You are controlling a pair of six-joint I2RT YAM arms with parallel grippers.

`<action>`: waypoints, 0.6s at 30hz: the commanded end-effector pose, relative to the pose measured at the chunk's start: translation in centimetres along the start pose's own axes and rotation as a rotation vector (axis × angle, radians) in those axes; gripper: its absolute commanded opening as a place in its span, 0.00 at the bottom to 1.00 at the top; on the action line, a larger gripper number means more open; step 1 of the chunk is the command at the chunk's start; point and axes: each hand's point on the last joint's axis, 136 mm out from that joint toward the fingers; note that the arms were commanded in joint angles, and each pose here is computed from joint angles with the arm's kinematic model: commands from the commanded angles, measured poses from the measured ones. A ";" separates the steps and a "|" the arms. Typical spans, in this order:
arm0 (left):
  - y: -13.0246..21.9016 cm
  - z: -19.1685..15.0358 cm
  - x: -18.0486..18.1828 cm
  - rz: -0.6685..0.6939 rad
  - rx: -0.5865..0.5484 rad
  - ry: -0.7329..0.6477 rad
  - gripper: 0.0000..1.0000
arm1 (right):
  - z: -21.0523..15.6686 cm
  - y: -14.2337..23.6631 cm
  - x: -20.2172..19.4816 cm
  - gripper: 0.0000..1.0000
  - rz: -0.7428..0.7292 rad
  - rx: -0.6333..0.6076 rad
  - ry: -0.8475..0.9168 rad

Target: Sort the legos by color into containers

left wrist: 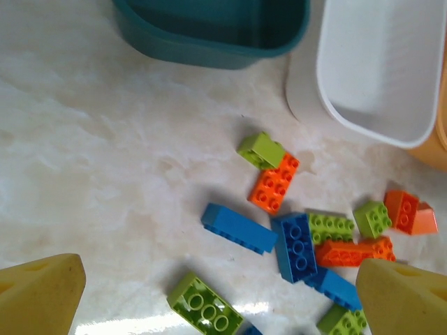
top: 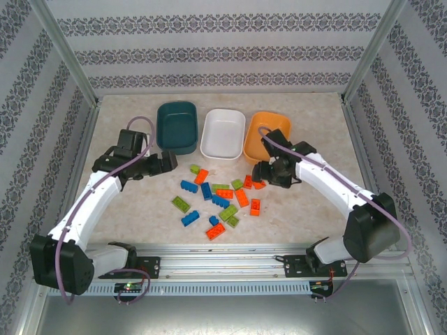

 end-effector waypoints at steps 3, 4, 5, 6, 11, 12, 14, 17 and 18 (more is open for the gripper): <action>0.6 -2.0 -0.5 -0.009 0.042 -0.054 1.00 | -4.2 -0.8 -0.8 0.64 -0.048 0.088 -0.033; 0.6 -2.1 -0.5 -0.011 0.044 -0.055 1.00 | -4.8 -0.9 -0.7 0.64 -0.050 0.097 -0.032; 0.5 -2.4 -0.5 -0.013 0.048 -0.055 1.00 | -5.4 -1.2 -0.5 0.64 -0.049 0.102 -0.031; 0.5 -2.5 -0.5 -0.015 0.050 -0.054 1.00 | -6.0 -1.5 -0.2 0.64 -0.045 0.104 -0.026; 0.2 -3.4 -0.3 -0.014 0.072 -0.041 1.00 | -8.1 -3.2 0.1 0.62 -0.066 0.138 -0.023; 0.2 -3.4 -0.4 -0.015 0.074 -0.041 1.00 | -8.4 -3.4 0.2 0.62 -0.066 0.138 -0.023; 0.2 -3.6 -0.4 -0.014 0.081 -0.040 1.00 | -8.5 -3.8 0.6 0.60 -0.060 0.132 -0.022; 0.1 -3.8 -0.2 -0.009 0.089 -0.033 1.00 | -8.5 -4.3 1.1 0.60 -0.060 0.135 -0.007; 0.0 -3.9 -0.1 -0.006 0.093 -0.029 1.00 | -8.5 -4.4 1.3 0.59 -0.061 0.137 0.002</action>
Point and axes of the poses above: each hand's point on the last joint's axis, 136 mm out from that joint toward the fingers, its own y axis back along the fingers, its own x axis along the line the jaws close on, z = x × y, and after that the axes turned 8 degrees about y, right-handed
